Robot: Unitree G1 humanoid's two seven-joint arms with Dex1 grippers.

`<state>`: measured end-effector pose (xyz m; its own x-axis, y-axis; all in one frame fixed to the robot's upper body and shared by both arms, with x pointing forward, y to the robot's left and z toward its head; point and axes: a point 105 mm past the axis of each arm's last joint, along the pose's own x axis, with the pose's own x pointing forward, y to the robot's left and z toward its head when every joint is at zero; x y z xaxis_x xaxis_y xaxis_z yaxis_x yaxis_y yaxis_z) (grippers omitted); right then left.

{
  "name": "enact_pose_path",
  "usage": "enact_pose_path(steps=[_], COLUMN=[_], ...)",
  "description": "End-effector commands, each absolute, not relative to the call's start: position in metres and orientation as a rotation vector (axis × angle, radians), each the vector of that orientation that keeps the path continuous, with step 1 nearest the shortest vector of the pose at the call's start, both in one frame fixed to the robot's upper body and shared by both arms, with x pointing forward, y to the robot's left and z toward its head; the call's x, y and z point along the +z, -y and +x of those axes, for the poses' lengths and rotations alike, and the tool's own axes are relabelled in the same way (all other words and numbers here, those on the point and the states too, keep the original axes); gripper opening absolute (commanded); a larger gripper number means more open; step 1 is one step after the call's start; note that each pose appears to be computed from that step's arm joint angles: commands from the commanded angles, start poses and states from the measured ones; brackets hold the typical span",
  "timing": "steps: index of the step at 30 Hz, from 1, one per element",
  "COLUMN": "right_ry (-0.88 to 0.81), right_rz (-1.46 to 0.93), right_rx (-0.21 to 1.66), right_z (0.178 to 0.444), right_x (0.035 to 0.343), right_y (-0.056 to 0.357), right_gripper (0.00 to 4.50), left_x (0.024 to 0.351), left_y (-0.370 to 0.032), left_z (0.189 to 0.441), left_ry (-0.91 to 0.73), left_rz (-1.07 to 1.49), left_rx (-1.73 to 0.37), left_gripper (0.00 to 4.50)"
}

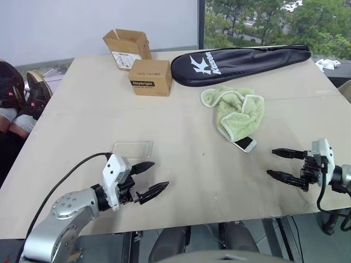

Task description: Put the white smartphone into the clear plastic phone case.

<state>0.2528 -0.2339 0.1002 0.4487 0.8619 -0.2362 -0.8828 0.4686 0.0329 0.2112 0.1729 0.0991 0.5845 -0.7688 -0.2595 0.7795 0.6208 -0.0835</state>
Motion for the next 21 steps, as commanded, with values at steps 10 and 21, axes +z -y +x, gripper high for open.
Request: enact_pose_path(steps=[10, 21], right_ry=[-0.152, -0.062], right_rz=[-0.169, -0.235], right_rx=[1.095, 1.018], right_z=[0.268, 0.295], right_x=[0.120, 0.135], right_y=[0.236, 0.212], right_gripper=[4.50, 4.50], left_x=[0.105, 0.118], left_y=[-0.165, -0.166], left_z=[0.224, 0.236], left_ry=[-0.204, -0.142], left_rz=[0.035, 0.031], left_rx=[-0.941, -0.900], left_gripper=[4.44, 4.44])
